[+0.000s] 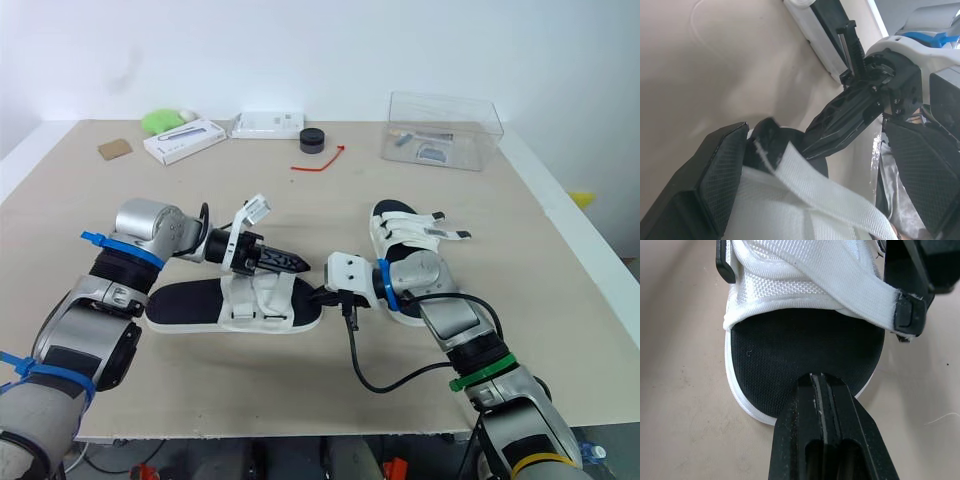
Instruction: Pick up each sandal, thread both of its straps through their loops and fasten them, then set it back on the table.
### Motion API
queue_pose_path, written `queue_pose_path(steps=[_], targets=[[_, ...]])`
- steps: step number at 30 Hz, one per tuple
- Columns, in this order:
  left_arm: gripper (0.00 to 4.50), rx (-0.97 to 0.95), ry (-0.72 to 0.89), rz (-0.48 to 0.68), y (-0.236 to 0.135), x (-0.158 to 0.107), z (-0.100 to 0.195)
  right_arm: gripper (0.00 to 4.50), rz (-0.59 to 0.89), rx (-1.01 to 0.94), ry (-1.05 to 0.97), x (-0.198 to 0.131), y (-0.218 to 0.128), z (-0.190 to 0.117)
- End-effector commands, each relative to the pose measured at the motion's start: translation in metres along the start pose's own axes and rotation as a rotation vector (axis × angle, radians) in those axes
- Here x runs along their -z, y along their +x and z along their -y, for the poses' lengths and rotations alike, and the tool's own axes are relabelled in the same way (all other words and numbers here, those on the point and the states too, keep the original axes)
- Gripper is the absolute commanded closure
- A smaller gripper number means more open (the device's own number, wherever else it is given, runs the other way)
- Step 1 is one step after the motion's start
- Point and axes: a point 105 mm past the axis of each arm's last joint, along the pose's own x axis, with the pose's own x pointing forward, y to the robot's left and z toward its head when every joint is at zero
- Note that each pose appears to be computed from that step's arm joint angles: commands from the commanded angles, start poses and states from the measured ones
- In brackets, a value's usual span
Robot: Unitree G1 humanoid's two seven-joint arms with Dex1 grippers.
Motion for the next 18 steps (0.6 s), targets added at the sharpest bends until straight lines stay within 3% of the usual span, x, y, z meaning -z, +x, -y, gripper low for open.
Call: queue_pose_path(steps=[1, 5, 9, 13, 18], targets=[[0.55, 0.004, 0.053, 0.032, -0.001, -0.014, 0.006, 4.5, -0.054, -0.001, 0.017, 0.012, -0.002, -0.003], [2.25, -0.009, 0.083, 0.04, -0.001, -0.017, 0.004, 4.5, -0.057, -0.001, 0.017, 0.013, -0.003, -0.003], [4.43, -0.026, 0.111, 0.058, -0.005, -0.021, 0.003, 4.5, -0.059, -0.001, 0.017, 0.013, -0.004, -0.003], [4.43, -0.016, 0.172, 0.086, -0.013, -0.027, 0.007, 4.5, -0.059, -0.003, 0.017, 0.013, -0.003, -0.003], [4.43, 0.042, 0.312, 0.177, -0.025, -0.042, 0.034, 4.5, -0.062, -0.007, 0.018, 0.013, -0.003, -0.003]])
